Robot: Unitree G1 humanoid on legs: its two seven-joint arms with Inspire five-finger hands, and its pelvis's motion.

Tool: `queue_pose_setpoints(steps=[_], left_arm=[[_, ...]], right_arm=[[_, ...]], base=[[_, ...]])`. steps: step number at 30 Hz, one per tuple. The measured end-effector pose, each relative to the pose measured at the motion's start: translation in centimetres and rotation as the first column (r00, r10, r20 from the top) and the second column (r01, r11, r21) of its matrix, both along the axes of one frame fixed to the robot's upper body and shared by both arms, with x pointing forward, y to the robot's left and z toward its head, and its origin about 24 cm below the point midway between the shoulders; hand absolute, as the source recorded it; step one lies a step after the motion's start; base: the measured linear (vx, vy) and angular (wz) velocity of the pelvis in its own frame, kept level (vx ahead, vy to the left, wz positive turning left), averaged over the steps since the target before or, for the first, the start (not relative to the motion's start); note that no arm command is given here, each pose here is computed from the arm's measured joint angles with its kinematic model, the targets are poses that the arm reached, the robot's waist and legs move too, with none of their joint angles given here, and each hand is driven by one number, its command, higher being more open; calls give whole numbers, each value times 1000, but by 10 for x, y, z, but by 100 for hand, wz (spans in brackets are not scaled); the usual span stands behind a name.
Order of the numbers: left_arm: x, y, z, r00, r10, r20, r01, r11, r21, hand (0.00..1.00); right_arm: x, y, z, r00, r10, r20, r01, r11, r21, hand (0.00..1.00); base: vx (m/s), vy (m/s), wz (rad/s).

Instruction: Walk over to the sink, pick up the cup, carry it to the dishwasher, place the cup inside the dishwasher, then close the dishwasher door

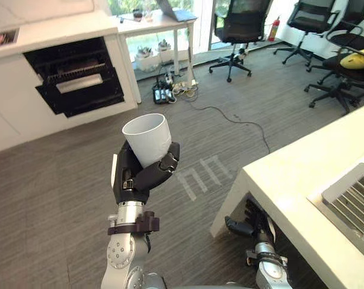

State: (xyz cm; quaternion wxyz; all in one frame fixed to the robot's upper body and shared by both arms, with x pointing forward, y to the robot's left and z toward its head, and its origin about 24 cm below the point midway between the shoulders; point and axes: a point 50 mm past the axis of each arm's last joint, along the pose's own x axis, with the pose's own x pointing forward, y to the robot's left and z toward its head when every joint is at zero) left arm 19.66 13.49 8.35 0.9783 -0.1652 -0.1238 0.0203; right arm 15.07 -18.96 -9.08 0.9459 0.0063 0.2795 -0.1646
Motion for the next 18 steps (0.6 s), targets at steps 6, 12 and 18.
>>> queue_pose_setpoints(steps=[6,12,18], left_arm=[[-1,-7,-17,996,-52,-79,53,999,12,30],[0,-12,-15,994,-87,-66,88,996,12,30],[4,-5,-13,996,-65,-54,67,997,33,30]], right_arm=[[-7,2,-12,998,24,-64,-23,1000,15,90],[3,22,-14,985,159,-67,-156,987,48,90],[18,59,-8,948,319,-13,-316,944,97,90]], base=[[-22,15,19],[-95,49,15],[-48,16,95]])
